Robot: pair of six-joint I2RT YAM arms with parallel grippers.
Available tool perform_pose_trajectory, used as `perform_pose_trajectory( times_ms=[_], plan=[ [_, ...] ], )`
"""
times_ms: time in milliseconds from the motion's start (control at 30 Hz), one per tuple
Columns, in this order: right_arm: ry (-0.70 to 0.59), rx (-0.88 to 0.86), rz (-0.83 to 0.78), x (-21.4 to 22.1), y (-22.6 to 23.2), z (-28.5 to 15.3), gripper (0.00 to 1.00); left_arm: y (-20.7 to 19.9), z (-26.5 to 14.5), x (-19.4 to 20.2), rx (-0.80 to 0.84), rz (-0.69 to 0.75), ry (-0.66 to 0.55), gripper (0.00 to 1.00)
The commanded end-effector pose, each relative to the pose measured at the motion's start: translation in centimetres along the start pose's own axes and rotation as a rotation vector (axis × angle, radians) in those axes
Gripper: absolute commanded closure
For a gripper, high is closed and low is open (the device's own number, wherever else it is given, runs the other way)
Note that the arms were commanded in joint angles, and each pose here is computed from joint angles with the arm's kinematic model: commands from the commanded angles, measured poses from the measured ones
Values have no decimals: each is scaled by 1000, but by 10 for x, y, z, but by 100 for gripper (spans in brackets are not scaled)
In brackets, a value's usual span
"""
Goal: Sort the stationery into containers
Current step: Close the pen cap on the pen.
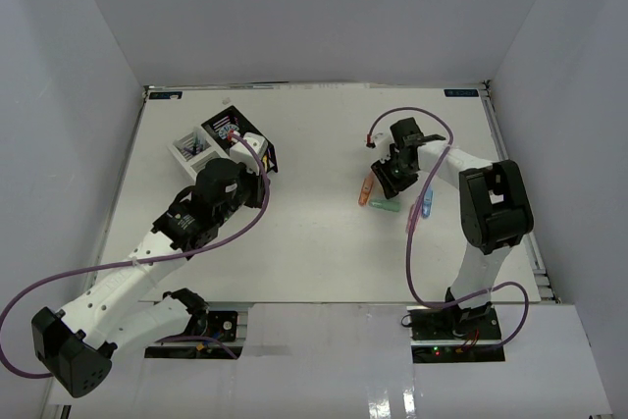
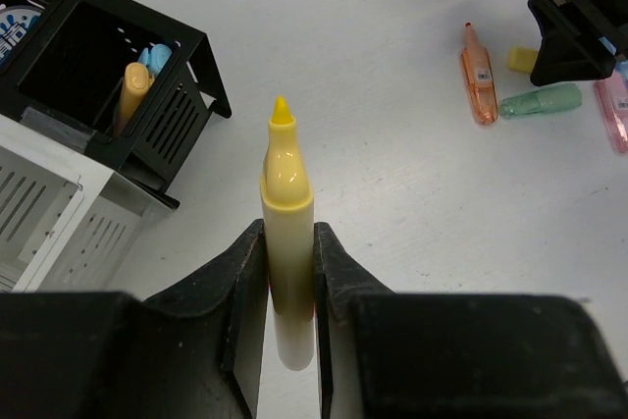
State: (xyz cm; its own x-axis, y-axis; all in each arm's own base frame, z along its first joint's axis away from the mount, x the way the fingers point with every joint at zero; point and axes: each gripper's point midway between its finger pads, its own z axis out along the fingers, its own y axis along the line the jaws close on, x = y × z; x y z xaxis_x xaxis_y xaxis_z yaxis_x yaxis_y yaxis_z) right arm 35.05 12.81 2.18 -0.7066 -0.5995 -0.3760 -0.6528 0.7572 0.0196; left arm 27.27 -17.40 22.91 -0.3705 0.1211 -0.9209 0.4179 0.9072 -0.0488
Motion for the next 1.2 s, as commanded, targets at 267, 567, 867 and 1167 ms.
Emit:
perform_pose_trajectory(
  times_ms=[267, 567, 867, 1167],
  plan=[
    [-19, -31, -24, -17, -1, -7, 40, 2, 2, 5, -6, 4, 15, 100],
    [41, -35, -97, -24, -2, 1, 39, 2, 3, 5, -4, 5, 17, 100],
    [96, -36, -112, -16, 1, 14, 43, 2, 4, 5, -1, 4, 18, 100],
    [121, 0, -115, -14, -2, 16, 49, 3, 4, 7, -1, 4, 24, 100]
  ],
)
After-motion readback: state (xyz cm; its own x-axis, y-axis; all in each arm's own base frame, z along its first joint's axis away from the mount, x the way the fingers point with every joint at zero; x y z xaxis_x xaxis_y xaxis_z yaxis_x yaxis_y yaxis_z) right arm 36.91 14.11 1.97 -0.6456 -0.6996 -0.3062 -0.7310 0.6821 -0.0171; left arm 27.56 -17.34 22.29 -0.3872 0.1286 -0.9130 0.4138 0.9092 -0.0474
